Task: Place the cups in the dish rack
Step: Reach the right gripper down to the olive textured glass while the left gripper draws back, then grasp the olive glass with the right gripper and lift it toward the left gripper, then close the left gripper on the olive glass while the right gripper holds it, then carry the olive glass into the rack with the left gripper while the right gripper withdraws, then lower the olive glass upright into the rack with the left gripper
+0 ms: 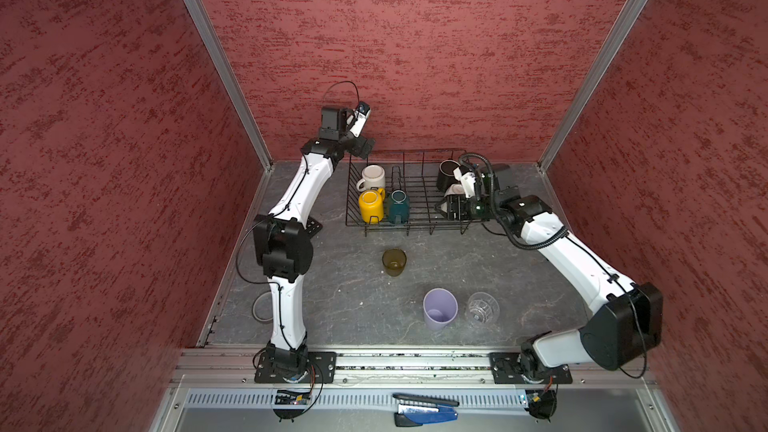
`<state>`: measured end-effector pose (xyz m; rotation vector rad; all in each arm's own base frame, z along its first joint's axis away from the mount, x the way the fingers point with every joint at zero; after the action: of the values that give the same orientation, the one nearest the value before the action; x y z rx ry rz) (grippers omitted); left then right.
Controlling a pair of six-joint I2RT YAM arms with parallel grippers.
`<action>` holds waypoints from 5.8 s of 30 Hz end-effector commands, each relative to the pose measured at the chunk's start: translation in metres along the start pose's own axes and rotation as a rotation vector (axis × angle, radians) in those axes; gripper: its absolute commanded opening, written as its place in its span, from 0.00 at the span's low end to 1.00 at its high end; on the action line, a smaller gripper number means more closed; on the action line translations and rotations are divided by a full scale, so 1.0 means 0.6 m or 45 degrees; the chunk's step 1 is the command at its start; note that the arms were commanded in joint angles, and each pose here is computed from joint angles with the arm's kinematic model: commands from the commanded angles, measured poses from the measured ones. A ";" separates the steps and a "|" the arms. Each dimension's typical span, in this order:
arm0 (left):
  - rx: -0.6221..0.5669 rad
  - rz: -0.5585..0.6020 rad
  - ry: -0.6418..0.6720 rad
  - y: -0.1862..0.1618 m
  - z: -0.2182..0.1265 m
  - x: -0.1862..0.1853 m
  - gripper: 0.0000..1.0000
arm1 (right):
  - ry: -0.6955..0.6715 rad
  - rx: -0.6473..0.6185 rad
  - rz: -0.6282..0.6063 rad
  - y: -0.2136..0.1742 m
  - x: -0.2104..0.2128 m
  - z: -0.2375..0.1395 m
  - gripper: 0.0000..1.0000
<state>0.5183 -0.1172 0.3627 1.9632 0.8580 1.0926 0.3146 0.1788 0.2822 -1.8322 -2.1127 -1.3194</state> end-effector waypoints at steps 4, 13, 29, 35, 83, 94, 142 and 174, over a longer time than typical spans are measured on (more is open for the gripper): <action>-0.312 -0.323 -0.071 0.044 -0.141 0.001 1.00 | -0.039 0.159 -0.098 -0.059 0.035 0.024 0.70; -0.357 -0.696 0.032 -0.067 -0.280 -0.016 1.00 | -0.110 0.361 -0.174 -0.121 0.068 0.111 0.61; -0.304 -0.911 0.127 -0.188 -0.411 -0.040 1.00 | -0.320 0.526 -0.205 -0.174 0.070 0.243 0.43; -0.323 -0.936 0.132 -0.204 -0.437 -0.048 1.00 | -0.348 0.541 -0.214 -0.182 0.065 0.262 0.24; -0.963 -0.102 -0.862 -0.126 -0.342 -0.258 1.00 | 0.950 0.281 -0.032 -0.011 0.183 -0.001 0.00; -1.029 -0.078 -0.933 -0.109 -0.340 -0.261 0.92 | 0.980 0.321 -0.018 -0.017 0.196 0.013 0.00; -0.847 -0.253 -0.910 -0.056 -0.262 -0.238 0.00 | 0.875 0.231 0.267 -0.003 0.125 0.064 0.43; -0.086 -0.309 -0.450 -0.069 0.022 -0.170 0.00 | 0.471 -0.093 0.393 0.023 -0.045 -0.032 0.66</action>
<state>0.4692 -0.1820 0.2930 1.7757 0.7935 0.5613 0.3291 0.1522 0.2868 -1.6585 -1.5078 -1.5072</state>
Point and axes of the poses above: each gripper's point midway between its finger pads, its own z axis out along the fingers, its own x axis along the line the jaws close on, y = z × x, the point moved 7 cm from there along -z, back along the fingers, and after that the axes turned 8 degrees about z, right-handed, at the moved point
